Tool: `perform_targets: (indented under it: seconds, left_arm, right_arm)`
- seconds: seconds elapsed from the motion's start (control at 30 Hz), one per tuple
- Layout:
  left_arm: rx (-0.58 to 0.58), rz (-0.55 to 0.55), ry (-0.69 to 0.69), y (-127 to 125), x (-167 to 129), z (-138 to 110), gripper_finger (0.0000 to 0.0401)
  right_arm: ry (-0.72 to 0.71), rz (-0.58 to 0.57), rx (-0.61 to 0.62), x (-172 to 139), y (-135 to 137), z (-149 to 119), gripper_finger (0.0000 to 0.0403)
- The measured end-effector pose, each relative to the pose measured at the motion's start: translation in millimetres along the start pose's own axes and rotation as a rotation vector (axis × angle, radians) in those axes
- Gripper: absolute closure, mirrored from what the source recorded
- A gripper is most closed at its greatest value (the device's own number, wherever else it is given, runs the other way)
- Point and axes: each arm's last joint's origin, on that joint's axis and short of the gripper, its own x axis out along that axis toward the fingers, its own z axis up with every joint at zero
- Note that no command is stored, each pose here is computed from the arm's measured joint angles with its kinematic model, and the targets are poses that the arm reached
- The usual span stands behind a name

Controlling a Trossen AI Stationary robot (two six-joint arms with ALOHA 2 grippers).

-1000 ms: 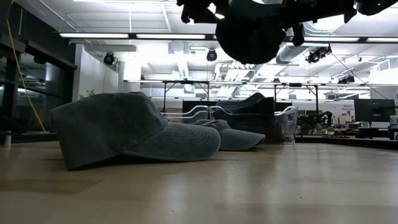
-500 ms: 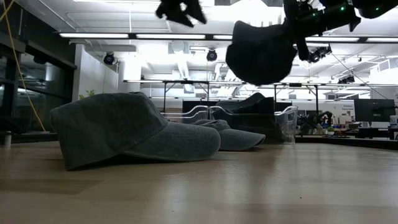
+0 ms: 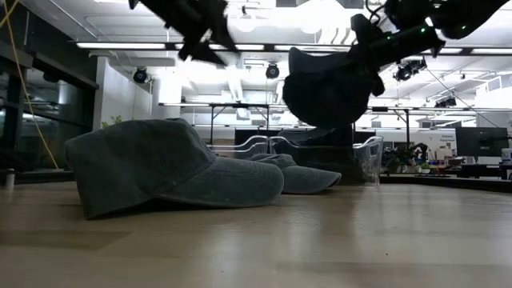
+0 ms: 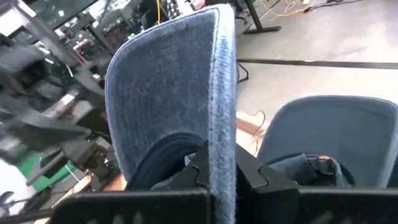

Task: Pick & Place hat
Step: Put the blue cap into the right transparent bin

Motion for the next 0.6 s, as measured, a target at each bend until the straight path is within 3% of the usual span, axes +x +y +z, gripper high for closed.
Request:
perform_targets:
  seconds: [0.13, 0.2, 0.33, 0.43, 0.6]
  left_arm:
    - [-0.032, -0.076, -0.023, 12, -12, -6, 0.0112]
    - [-0.045, -0.154, -0.098, 14, -14, 1, 0.0112]
    - [-0.069, -0.225, -0.091, 32, -16, -5, 0.0112]
    - [-0.088, -0.281, -0.18, 41, -21, 4, 0.0112]
    - [-0.1, -0.346, -0.157, 51, -20, 1, 0.0112]
  right_arm:
    - [0.001, -0.005, 0.03, 11, -6, -3, 0.0397]
    - [0.015, -0.019, 0.052, 16, -11, -5, 0.0397]
    - [0.021, -0.039, 0.068, 26, -18, -9, 0.0397]
    - [-0.001, -0.065, 0.078, 32, -23, -10, 0.0397]
    - [0.009, -0.132, 0.101, 40, -34, -16, 0.0397]
